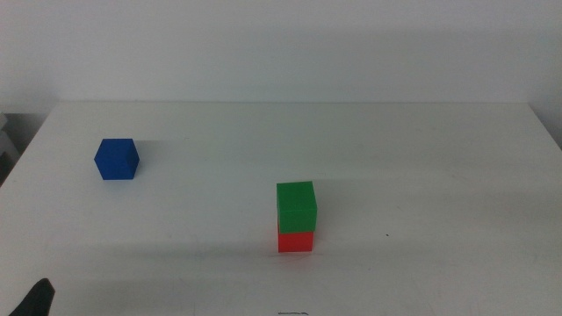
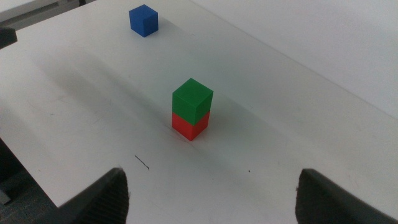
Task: Stack red cubes first, then green, then blue cubes in a specific spot.
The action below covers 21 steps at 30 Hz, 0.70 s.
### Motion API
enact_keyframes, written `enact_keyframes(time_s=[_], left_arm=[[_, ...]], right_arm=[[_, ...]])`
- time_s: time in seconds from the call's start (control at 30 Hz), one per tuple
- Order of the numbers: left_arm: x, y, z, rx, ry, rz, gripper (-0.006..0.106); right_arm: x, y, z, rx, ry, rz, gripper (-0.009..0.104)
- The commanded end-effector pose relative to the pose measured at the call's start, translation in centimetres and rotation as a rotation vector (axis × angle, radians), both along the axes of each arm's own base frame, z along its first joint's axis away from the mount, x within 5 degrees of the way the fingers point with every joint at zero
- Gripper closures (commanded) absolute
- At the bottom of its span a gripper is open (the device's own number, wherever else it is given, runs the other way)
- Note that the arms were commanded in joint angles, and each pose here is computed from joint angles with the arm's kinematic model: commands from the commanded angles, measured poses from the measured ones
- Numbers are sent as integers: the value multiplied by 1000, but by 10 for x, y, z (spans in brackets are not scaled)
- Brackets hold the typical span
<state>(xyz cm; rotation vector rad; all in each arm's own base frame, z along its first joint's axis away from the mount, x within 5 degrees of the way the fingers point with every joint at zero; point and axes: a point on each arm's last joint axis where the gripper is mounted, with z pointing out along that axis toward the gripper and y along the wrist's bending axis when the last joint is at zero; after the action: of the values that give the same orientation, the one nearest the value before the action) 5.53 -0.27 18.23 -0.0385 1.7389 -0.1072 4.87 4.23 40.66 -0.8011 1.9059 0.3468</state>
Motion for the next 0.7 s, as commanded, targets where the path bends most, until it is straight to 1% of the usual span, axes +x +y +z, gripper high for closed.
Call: enact_keyframes(time_s=[0.0, 0.03, 0.27, 0.33, 0.43, 0.53, 0.6, 0.67], left_arm=[[-1, 0, 9, -21, -96, -1, 10], [-1, 0, 9, -21, -97, -1, 10], [-1, 0, 4, -18, -43, 0, 10], [-1, 0, 7, -34, -18, 0, 10], [5, -1, 31, -41, 57, -1, 10], [23, -2, 67, -29, 212, -3, 10], [38, -3, 93, -11, 315, -1, 10], [51, -3, 109, 17, 417, 7, 10]], right_arm=[[3, 1, 10, 41, -70, -4, 1], [4, 1, 10, 30, -70, -8, 1], [4, 1, 10, 27, -72, -10, 1], [4, 1, 9, 25, -72, -11, 1], [4, 1, 9, 25, -72, -11, 1], [4, 1, 9, 25, -71, -11, 1], [4, 1, 9, 25, -70, -10, 1], [4, 1, 9, 24, -70, -11, 1]])
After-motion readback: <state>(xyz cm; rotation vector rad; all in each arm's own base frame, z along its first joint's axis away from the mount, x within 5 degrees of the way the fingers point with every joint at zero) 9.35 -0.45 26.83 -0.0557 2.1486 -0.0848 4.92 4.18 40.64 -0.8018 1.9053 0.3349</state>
